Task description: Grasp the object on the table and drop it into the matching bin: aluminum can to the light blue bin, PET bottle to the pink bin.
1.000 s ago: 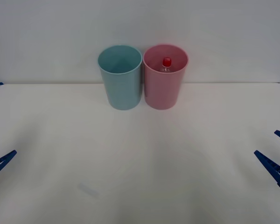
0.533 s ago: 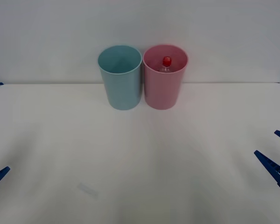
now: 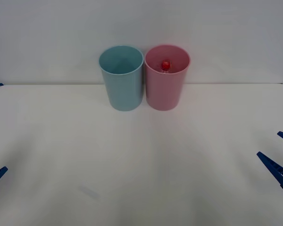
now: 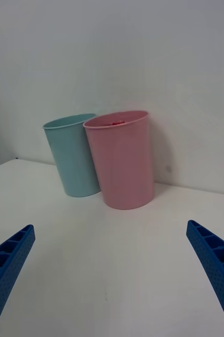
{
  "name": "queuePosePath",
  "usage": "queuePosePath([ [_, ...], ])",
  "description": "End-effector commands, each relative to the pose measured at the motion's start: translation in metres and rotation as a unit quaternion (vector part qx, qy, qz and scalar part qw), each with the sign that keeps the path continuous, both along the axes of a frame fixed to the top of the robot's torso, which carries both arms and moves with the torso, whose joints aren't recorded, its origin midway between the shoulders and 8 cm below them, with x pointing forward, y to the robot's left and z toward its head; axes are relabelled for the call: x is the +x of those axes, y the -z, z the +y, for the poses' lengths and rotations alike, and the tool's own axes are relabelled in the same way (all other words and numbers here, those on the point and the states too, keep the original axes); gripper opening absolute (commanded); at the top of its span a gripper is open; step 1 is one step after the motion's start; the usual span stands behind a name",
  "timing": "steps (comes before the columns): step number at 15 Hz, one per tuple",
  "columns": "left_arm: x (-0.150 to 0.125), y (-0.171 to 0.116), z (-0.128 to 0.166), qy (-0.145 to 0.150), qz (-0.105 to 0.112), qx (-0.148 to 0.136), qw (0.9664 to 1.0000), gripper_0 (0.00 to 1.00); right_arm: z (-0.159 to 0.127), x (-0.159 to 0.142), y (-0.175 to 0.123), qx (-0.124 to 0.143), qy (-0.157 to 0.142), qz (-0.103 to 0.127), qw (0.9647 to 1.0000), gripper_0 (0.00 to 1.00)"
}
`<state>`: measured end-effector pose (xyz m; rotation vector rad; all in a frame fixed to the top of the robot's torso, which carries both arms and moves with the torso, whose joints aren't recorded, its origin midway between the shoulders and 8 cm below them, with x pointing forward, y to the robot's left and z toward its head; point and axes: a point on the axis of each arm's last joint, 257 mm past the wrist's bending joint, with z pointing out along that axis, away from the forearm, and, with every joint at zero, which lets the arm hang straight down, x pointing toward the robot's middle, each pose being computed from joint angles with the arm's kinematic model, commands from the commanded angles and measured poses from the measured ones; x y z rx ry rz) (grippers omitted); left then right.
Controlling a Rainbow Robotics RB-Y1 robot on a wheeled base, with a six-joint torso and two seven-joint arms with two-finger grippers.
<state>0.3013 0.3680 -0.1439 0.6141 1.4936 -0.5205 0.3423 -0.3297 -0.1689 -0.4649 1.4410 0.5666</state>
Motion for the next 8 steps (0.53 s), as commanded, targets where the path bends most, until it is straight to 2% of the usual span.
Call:
queuePosePath([
  [1, 0.0053, 0.0023, 0.0011, -0.003, 0.031, -0.042, 0.9987, 1.0, 0.0, 0.0, 0.0, 0.0, 0.0, 0.0, 1.0, 1.0],
  [2, 0.0089, 0.0051, 0.0012, -0.004, 0.044, -0.062, 0.9971, 1.0, 0.0, 0.0, 0.0, 0.0, 0.0, 0.0, 1.0, 1.0],
  [3, 0.0114, 0.0121, -0.0022, -0.001, 0.051, -0.067, 0.9965, 1.0, 0.0, 0.0, 0.0, 0.0, 0.0, 0.0, 1.0, 1.0],
  [8, 0.0114, 0.0121, -0.0022, -0.001, 0.051, -0.067, 0.9965, 1.0, 0.0, 0.0, 0.0, 0.0, 0.0, 0.0, 1.0, 1.0],
])
